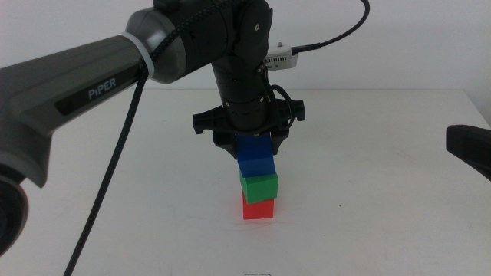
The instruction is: Stack red cubes first, then green, then blue cubes in a specific spot.
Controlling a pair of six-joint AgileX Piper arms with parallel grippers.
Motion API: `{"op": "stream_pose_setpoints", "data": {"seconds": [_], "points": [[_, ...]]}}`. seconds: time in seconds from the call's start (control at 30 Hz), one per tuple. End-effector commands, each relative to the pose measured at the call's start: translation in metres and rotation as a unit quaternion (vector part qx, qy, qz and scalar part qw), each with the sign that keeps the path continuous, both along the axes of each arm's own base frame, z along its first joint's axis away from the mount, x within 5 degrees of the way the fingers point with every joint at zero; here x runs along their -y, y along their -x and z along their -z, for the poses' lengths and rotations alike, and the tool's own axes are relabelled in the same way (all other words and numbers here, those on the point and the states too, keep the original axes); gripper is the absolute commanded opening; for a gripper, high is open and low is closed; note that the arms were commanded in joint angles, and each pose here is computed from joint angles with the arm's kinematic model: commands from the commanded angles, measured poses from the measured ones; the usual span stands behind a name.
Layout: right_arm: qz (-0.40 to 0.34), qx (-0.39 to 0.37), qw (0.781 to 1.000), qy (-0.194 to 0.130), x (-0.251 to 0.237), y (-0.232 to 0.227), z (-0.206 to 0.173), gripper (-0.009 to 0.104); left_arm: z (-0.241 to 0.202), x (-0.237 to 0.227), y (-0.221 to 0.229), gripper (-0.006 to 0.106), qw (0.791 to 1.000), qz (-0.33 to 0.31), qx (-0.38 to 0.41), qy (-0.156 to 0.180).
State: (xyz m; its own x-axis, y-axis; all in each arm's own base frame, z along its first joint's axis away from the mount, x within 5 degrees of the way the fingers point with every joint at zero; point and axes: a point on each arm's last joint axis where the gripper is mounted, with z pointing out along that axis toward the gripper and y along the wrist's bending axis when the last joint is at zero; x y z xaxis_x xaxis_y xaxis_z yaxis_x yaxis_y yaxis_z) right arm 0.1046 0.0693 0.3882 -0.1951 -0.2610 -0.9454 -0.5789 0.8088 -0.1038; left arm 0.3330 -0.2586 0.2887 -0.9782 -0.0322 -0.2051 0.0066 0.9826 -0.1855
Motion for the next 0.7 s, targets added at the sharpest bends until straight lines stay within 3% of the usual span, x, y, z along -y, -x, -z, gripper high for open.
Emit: {"op": "stream_pose_setpoints", "data": {"seconds": [0.0,0.2,0.37,0.67], "points": [[0.003,0.042,0.999,-0.020,0.000,-0.002,-0.014,0.073,-0.025,-0.006,0.013,0.036,1.000,0.011,-0.007,0.000],[0.003,0.042,0.999,-0.020,0.000,-0.002,-0.014,0.073,-0.025,-0.006,0.013,0.072,1.000,0.022,-0.002,-0.002],[0.003,0.042,0.999,-0.020,0.000,-0.002,-0.014,0.073,-0.027,-0.005,0.012,0.091,0.999,0.037,0.008,0.000],[0.003,0.042,0.999,-0.020,0.000,-0.002,-0.014,0.073,-0.076,-0.021,0.025,0.094,0.995,0.057,0.075,0.010]]}}
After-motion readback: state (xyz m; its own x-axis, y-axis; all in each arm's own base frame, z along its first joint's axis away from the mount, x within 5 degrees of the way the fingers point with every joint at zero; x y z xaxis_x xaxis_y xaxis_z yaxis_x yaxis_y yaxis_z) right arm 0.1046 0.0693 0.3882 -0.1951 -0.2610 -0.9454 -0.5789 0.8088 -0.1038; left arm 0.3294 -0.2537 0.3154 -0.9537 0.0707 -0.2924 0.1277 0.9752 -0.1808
